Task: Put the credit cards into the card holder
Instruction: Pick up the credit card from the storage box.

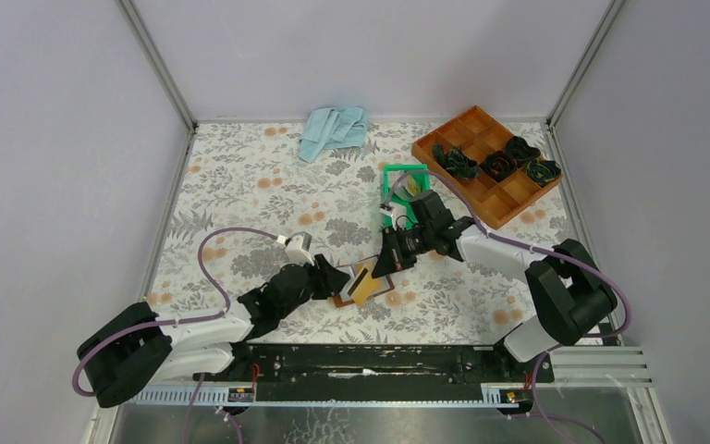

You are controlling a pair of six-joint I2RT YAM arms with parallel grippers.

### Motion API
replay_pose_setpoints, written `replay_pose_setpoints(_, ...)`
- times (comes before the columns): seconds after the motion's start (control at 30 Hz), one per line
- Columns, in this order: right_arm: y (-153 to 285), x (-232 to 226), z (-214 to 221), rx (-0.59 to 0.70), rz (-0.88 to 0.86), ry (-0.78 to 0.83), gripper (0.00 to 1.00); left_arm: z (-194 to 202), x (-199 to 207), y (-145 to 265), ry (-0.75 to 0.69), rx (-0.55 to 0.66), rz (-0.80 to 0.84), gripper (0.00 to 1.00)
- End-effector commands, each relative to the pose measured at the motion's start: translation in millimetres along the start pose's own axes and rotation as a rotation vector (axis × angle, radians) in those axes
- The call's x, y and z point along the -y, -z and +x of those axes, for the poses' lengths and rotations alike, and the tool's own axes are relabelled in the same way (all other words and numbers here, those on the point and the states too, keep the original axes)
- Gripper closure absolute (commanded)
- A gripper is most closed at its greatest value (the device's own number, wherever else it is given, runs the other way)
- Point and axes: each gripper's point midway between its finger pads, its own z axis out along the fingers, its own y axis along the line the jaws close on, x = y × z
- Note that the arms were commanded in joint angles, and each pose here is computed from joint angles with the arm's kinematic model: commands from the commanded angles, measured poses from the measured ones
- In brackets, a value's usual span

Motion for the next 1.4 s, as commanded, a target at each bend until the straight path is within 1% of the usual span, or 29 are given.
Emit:
replay_pose_setpoints(0.0,0,-18,-21,0.031,-0.056,0.061,1.0,-9,12,-1,-0.01,0.03,0.066,0.52)
replay_pose_setpoints(0.3,-6,-12,-21,-0.003,-0.068,0.053,1.0,-9,14,0,-0.013,0.022,0.106,0.52)
replay_pose_setpoints(0.43,-7,-8,-21,-0.006,-0.086,0.044,1.0,-10,18,1,-0.016,0.019,0.147,0.49)
replay_pose_setpoints(0.7,-11,-8,-23,-0.014,-0.107,0.042,1.0,-2,23,-3,-0.029,-0.04,0.223,0.47)
replay_pose_setpoints(0.87,-11,-6,-23,-0.016,-0.108,0.039,1.0,4,25,-5,-0.031,-0.069,0.261,0.46)
replay_pose_setpoints(1.13,-10,-9,-27,-0.01,-0.122,0.047,1.0,4,26,-2,-0.03,-0.075,0.307,0.47)
replay_pose_setpoints(1.37,-13,-5,-27,-0.029,-0.14,0.03,1.0,4,26,-1,-0.031,-0.089,0.348,0.48)
